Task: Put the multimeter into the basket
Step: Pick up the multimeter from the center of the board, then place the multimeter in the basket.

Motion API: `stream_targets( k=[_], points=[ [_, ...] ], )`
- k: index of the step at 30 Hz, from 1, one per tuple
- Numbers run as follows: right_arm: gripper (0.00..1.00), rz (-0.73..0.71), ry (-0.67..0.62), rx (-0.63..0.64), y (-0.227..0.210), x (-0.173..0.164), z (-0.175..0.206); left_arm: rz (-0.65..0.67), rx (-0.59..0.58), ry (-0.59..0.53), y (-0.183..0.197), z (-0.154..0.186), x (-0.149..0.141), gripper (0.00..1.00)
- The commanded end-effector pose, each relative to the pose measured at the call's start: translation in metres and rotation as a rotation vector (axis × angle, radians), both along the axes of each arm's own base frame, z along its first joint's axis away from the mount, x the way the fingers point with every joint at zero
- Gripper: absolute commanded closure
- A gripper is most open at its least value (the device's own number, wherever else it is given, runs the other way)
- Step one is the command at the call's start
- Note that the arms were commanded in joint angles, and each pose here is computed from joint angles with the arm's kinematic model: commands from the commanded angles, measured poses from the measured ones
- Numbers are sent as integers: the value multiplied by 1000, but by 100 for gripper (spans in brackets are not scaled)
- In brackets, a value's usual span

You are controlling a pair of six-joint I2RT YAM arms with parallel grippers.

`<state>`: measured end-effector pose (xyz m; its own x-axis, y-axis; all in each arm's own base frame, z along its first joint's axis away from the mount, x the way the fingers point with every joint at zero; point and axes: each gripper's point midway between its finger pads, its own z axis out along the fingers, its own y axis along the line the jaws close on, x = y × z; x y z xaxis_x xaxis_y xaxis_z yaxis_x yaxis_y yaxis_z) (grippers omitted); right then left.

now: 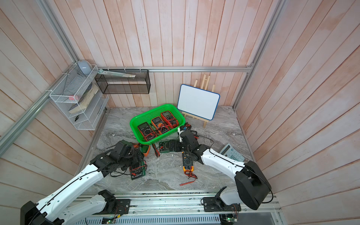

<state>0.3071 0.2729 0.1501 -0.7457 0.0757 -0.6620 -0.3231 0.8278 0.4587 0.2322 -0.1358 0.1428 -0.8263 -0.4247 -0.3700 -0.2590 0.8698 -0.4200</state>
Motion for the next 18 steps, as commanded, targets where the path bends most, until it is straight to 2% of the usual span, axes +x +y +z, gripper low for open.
stream_targets(
  k=[1, 9, 14, 18],
  points=[
    [2, -14, -18, 5, -1, 12, 8, 11, -13, -154, -11, 36, 43, 100],
    [2, -64, -25, 17, -15, 27, 11, 24, -35, -348, -22, 87, 150, 100],
    [2, -92, -28, 20, -23, 32, 8, 73, -7, -420, -13, 109, 213, 100],
    [2, -107, -16, 17, -26, 33, 1, 101, 27, -434, -7, 111, 251, 100]
  ],
)
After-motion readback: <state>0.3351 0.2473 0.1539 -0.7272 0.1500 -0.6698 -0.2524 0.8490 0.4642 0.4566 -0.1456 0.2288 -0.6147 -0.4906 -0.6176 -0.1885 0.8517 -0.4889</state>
